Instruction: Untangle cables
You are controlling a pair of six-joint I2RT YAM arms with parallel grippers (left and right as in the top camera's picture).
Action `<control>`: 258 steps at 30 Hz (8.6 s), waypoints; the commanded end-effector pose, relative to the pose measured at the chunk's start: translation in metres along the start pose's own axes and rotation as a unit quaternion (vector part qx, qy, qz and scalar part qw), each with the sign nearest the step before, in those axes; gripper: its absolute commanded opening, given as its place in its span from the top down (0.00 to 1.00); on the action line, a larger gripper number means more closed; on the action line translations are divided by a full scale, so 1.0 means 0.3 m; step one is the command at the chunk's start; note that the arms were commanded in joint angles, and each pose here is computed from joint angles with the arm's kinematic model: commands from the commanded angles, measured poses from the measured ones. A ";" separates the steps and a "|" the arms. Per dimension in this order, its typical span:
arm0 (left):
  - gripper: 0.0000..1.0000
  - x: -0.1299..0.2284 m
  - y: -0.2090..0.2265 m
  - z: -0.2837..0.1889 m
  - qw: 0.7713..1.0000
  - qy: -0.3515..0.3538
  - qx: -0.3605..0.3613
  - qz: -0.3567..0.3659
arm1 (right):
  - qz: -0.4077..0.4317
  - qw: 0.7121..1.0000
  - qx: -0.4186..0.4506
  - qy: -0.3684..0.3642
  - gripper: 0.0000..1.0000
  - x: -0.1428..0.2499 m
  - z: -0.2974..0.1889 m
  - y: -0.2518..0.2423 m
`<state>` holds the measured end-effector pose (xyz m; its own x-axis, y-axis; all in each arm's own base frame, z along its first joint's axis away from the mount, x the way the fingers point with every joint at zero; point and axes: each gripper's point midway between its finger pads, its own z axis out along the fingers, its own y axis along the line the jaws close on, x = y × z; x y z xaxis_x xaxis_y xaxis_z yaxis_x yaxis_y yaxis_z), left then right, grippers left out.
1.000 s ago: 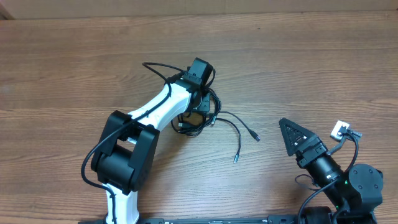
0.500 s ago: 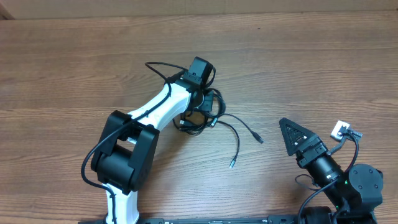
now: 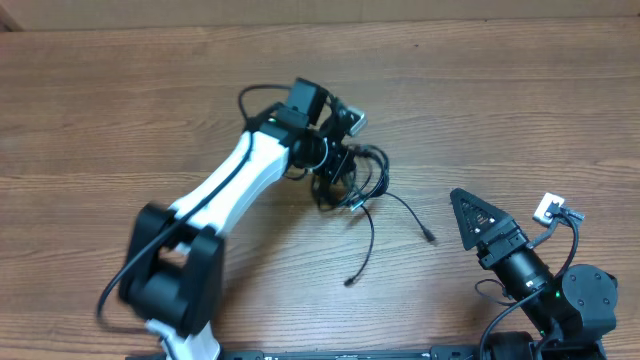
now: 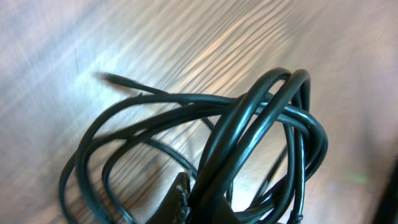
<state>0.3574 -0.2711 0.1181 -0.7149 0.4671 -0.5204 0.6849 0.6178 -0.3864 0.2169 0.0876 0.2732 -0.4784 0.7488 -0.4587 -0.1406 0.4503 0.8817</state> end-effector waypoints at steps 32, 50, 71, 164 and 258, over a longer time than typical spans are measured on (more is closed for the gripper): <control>0.96 -0.227 -0.607 -0.390 0.942 -0.190 0.139 0.241 | -0.153 0.985 -0.072 0.032 0.37 0.038 -0.018 0.104; 0.96 -0.214 -0.684 -0.374 0.940 -0.184 0.165 0.236 | -0.153 0.985 -0.071 0.030 0.67 0.035 -0.017 0.104; 0.96 -0.237 -0.492 -0.355 0.972 -0.174 0.045 0.152 | -0.143 0.989 -0.040 0.020 0.82 0.022 -0.012 0.062; 0.96 -0.067 -0.682 -0.260 0.955 -0.090 0.080 0.270 | -0.135 0.986 0.094 -0.014 0.25 -0.014 -0.022 -0.122; 0.96 0.038 -0.748 -0.414 0.920 -0.057 0.231 0.311 | -0.126 0.985 0.119 -0.021 0.13 -0.021 -0.030 -0.156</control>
<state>0.1578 -0.3229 0.2632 -0.0813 0.6342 -0.7689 0.9574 -0.1647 -0.2371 0.2151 0.0671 0.2281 -0.4633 0.5874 -0.6636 -0.0717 0.7215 0.6887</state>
